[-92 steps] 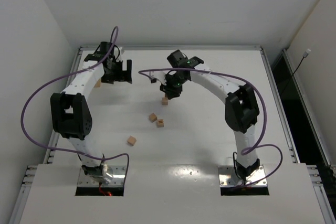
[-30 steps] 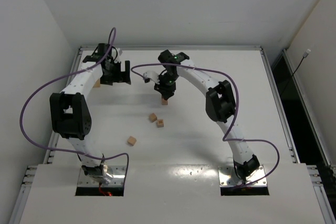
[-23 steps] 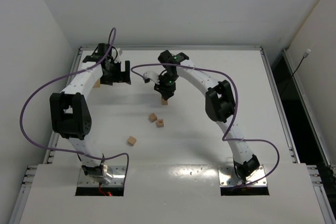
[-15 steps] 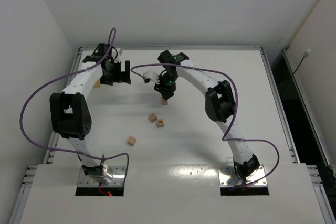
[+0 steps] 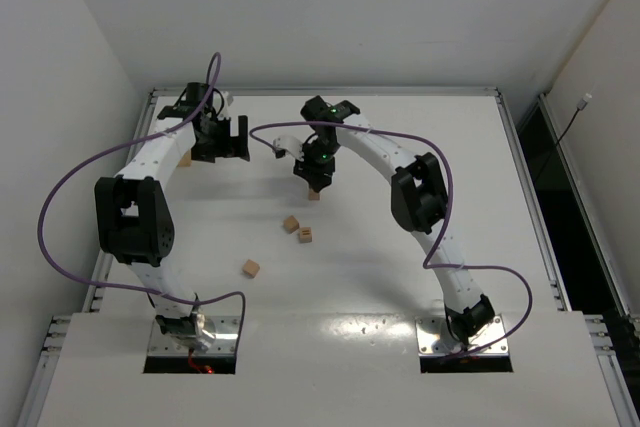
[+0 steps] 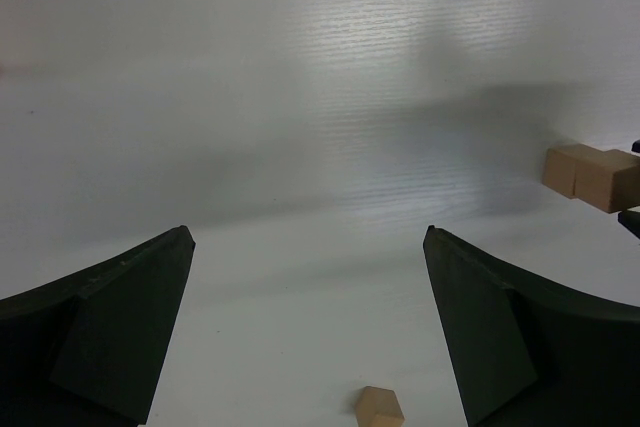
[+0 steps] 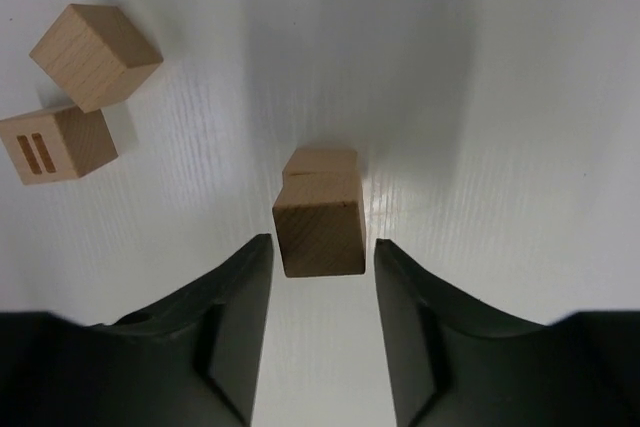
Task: Build the wood block tower
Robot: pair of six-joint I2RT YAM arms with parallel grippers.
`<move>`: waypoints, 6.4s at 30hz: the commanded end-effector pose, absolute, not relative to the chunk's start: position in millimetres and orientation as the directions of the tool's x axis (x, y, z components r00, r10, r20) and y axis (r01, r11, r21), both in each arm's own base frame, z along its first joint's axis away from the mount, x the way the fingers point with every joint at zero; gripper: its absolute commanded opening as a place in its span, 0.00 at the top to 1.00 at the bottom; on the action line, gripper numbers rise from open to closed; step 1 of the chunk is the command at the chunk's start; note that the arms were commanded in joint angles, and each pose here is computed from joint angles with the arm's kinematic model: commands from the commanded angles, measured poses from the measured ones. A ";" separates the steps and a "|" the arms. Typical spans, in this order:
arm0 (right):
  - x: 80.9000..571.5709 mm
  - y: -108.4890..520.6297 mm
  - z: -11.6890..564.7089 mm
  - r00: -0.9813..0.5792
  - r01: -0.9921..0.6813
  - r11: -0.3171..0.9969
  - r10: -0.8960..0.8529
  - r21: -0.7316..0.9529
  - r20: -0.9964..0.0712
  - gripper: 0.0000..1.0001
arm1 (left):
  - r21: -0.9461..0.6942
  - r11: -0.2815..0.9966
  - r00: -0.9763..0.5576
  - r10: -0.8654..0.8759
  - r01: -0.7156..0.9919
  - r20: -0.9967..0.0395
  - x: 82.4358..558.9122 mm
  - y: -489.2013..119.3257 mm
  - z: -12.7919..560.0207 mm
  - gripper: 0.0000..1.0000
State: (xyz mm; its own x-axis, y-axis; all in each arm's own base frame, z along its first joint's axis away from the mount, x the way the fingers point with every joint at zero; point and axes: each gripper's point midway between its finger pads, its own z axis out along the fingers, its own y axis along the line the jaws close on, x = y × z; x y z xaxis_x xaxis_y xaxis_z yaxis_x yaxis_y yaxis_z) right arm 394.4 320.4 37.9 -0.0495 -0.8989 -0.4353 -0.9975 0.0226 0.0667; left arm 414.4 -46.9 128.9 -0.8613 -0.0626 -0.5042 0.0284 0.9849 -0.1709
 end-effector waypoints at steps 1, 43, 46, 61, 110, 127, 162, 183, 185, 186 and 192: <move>396.6 320.2 38.9 -0.048 -0.998 0.022 -0.892 0.062 -0.450 0.54 | -0.179 0.983 -0.844 -0.064 0.038 -0.533 419.1 -43.7 135.9 0.00; 398.0 276.7 180.9 -0.136 -0.930 0.315 -0.772 -0.189 -0.621 0.00 | -0.194 0.974 -0.824 -0.013 0.118 -0.566 399.7 -50.7 154.3 0.00; 399.8 221.4 194.2 -0.268 -0.827 0.514 -0.716 -0.227 -0.644 0.00 | -0.184 0.946 -0.804 0.115 0.269 -0.584 369.1 -86.3 153.6 0.00; 352.6 57.5 118.9 -0.693 -0.410 0.894 -0.434 -0.180 -0.576 0.02 | 0.076 0.730 -0.607 0.617 0.679 -0.502 261.7 -184.1 104.7 0.28; 360.3 49.5 102.5 -0.770 -0.400 0.916 -0.328 0.013 -0.547 0.05 | 0.086 0.663 -0.576 0.701 0.744 -0.422 294.5 -222.3 29.9 0.65; 359.3 56.0 100.2 -0.766 -0.425 0.904 -0.334 0.043 -0.549 0.06 | 0.141 0.493 -0.346 0.760 0.859 -0.550 320.6 -234.4 150.1 1.00; 365.6 64.4 99.9 -0.762 -0.453 0.888 -0.339 0.080 -0.552 0.09 | -0.044 0.245 -0.242 0.884 0.969 -0.401 379.8 -245.1 125.7 1.00; 366.2 62.8 98.7 -0.768 -0.449 0.890 -0.340 0.077 -0.543 0.09 | -0.038 0.222 -0.219 0.894 0.974 -0.390 390.8 -258.6 106.6 1.00; 366.2 62.8 98.7 -0.768 -0.449 0.890 -0.340 0.077 -0.543 0.09 | -0.046 0.222 -0.222 0.896 0.974 -0.383 390.7 -258.6 101.9 1.00; 366.2 62.8 98.7 -0.768 -0.449 0.890 -0.340 0.077 -0.543 0.09 | -0.039 0.222 -0.219 0.895 0.974 -0.389 392.4 -259.6 104.4 1.00; 366.0 62.8 95.5 -0.773 -0.448 0.891 -0.341 0.080 -0.536 0.09 | -0.039 0.222 -0.219 0.895 0.974 -0.389 394.0 -260.5 102.9 1.00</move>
